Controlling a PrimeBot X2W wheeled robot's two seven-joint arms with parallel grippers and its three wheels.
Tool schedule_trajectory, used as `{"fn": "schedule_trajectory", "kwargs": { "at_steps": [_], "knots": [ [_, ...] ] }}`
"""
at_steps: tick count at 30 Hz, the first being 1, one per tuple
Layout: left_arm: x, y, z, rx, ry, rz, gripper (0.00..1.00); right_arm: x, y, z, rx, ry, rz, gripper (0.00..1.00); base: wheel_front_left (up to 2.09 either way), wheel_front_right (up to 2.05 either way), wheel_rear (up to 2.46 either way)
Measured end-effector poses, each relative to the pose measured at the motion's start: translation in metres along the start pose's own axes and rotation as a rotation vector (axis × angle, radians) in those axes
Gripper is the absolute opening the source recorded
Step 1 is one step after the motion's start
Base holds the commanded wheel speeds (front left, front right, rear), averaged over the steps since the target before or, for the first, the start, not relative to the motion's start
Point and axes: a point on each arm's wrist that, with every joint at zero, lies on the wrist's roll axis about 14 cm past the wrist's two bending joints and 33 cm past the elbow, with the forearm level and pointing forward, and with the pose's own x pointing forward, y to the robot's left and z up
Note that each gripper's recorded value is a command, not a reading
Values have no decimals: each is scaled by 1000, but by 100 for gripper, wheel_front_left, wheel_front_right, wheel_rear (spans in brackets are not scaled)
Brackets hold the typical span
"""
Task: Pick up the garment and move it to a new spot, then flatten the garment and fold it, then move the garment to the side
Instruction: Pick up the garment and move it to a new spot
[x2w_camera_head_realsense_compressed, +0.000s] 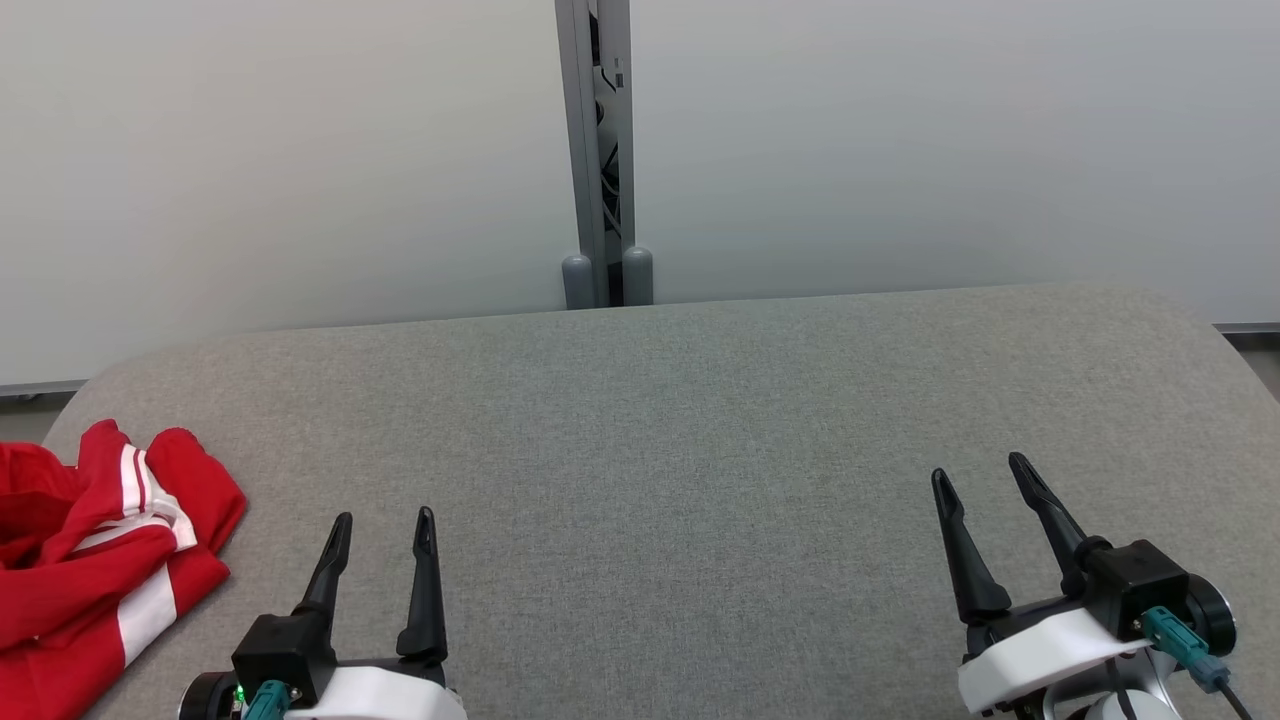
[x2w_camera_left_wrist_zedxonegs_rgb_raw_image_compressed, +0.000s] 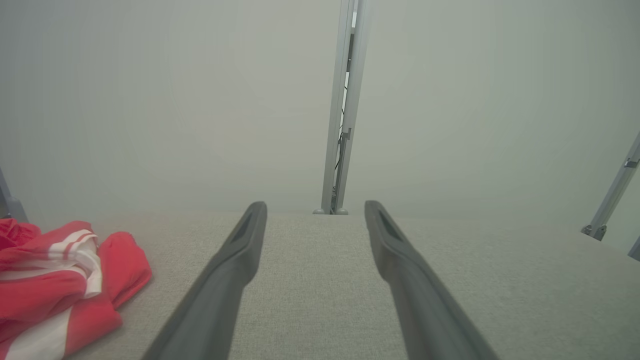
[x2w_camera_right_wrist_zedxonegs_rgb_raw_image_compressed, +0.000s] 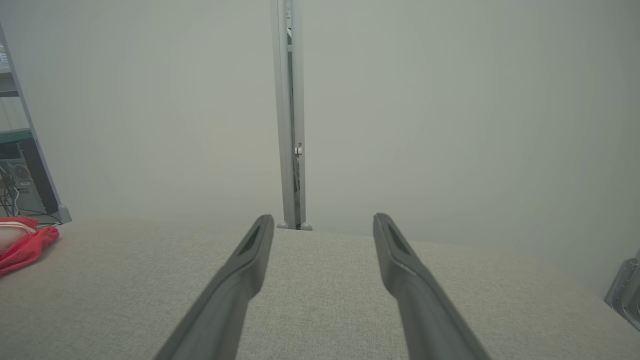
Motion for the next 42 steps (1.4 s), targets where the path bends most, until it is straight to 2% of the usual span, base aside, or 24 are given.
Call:
{"fn": "schedule_trajectory", "kwargs": {
  "at_steps": [8,16,29,36,42],
  "knots": [
    [-1,2,-3,0,9,5,100,3,3,-3,11,7,9,100,0,0,0],
    [-8,16,-3,17,9,40,100,13,26,-9,22,20,82,100,0,0,0],
    [-54,85,10,70,-25,247,100,34,101,-19,97,49,295,100,0,0,0],
    [-97,136,32,90,-88,432,100,45,173,-7,143,20,497,100,0,0,0],
    [-110,153,33,90,-84,511,100,49,206,-10,156,26,594,100,0,0,0]
  ]
}}
